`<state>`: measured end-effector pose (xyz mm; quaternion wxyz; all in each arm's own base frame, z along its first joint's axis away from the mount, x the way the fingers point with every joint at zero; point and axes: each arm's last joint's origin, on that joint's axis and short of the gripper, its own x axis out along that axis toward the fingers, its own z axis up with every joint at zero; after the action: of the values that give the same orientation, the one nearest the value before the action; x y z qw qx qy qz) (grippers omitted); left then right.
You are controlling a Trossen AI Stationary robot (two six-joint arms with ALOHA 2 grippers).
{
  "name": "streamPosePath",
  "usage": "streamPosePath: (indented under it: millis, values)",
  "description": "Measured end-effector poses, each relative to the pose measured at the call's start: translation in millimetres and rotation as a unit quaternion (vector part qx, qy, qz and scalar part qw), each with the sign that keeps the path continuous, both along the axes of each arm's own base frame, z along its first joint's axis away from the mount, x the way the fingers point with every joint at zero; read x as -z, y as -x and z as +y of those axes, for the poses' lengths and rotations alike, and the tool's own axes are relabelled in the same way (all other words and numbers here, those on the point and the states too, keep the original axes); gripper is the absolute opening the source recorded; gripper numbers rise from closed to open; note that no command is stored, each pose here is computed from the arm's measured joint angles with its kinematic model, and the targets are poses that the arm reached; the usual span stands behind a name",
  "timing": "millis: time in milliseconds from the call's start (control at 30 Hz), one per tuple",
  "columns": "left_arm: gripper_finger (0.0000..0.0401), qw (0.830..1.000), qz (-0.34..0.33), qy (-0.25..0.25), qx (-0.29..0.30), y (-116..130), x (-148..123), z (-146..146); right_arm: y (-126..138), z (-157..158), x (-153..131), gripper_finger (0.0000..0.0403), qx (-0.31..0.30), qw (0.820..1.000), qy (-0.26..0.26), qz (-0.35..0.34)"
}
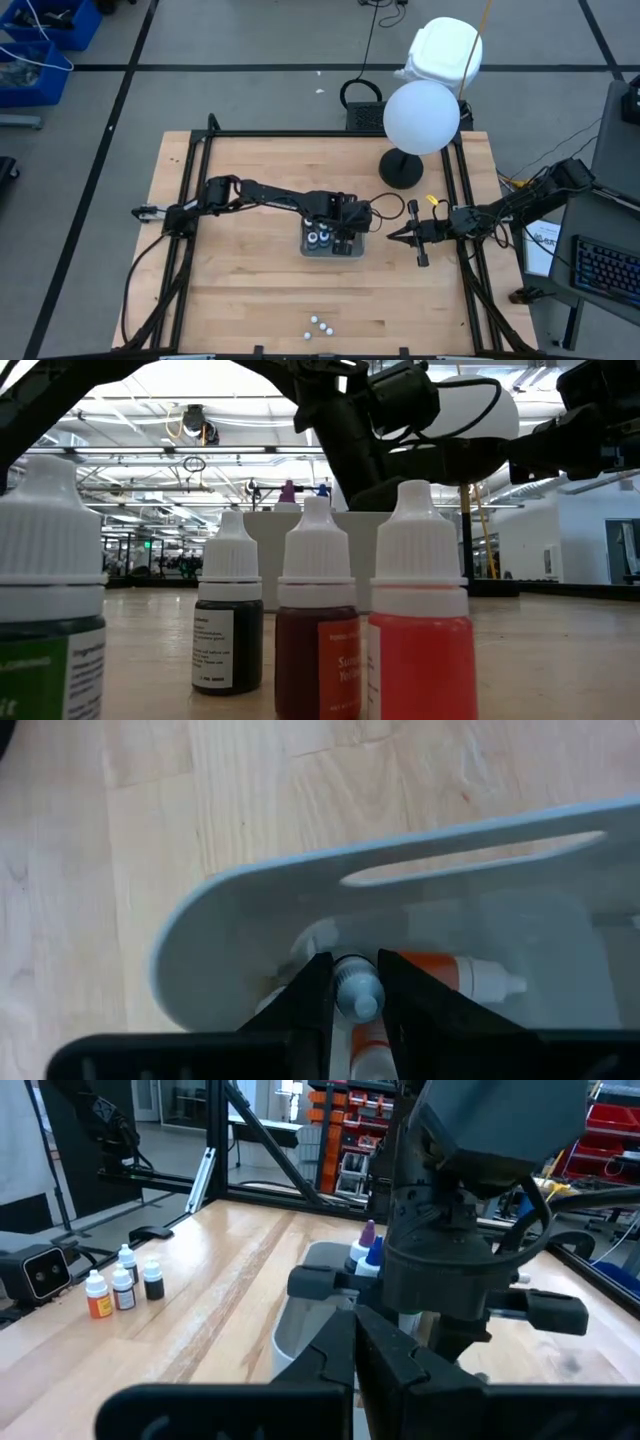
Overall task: Pick & Place food coloring
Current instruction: Put the small blue food coloring bottle into the gray bin, then adjust the gray bin to the center of the table
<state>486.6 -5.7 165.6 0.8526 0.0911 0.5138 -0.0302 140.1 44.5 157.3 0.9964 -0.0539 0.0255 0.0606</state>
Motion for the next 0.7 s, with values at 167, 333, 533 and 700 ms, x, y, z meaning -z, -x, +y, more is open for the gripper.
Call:
streamPosePath:
  millis: [167, 333, 533, 700]
  values:
    - [0.0094, 1.000, -0.002, -0.004, 0.004, -0.4, -0.2, 0.6, 0.0, 0.0, 0.1, 0.0000, 0.000, 1.000, -0.001, 0.001]
    - [0.0151, 1.000, -0.003, -0.017, 0.018, -0.2, -2.6, -2.9, 0.0, 0.0, 0.1, 0.0000, 0.001, 1.000, -0.009, 0.001]
    - [0.0204, 0.997, -0.039, -0.067, 0.026, 5.7, -37.7, -16.5, 0.0, 0.0, 0.1, 0.0000, 0.000, 1.000, -0.010, 0.001]
    - [0.0217, 0.996, -0.045, -0.069, 0.036, 31.7, -87.4, -33.4, 0.0, 0.0, 0.1, 0.0000, 0.000, 1.000, -0.010, 0.002]
